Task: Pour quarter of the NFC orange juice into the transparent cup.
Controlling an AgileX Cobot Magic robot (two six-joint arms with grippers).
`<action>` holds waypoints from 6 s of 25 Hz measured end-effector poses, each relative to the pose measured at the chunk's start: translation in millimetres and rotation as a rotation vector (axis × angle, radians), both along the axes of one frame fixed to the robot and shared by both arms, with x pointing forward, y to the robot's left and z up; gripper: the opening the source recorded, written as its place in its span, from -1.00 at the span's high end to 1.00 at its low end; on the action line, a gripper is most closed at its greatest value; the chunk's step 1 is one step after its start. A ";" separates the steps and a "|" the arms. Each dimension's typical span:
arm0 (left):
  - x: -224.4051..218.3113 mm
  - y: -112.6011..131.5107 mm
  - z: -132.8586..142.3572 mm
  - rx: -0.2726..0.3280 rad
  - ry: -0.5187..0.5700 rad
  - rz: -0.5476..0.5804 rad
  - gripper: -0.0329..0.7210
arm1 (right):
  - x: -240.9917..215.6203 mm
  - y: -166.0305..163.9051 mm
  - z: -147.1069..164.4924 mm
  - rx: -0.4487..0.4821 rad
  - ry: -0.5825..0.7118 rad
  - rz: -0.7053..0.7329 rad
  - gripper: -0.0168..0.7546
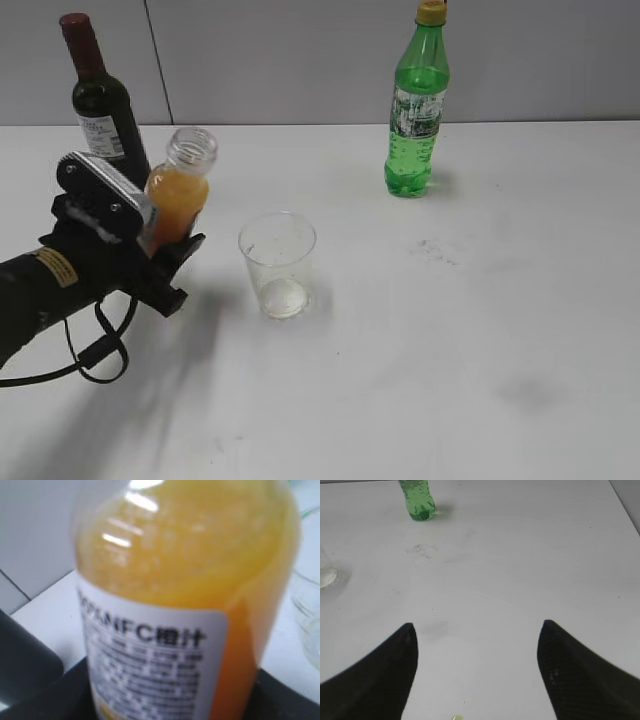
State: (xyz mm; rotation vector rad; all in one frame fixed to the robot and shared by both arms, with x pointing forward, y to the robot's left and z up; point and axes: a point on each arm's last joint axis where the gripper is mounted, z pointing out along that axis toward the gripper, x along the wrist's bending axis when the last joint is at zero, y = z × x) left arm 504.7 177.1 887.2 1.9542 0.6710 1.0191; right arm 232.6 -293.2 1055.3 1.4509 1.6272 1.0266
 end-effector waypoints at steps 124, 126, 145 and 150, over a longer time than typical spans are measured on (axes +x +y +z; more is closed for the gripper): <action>36.5 -12.3 31.3 -0.277 -0.153 0.227 -0.33 | 0.0 0.1 0.0 0.001 0.000 0.000 -0.53; 46.7 -10.3 26.3 -0.347 -0.152 0.231 -0.33 | 0.0 0.1 0.0 0.001 0.000 0.000 -0.53; 116.4 -19.0 -48.1 -0.530 -0.030 0.137 -0.33 | 0.0 0.1 0.0 0.001 0.000 0.000 -0.53; 116.4 -18.1 -50.8 -0.527 -0.031 0.123 -0.57 | 0.0 0.1 0.0 0.001 0.000 0.000 -0.53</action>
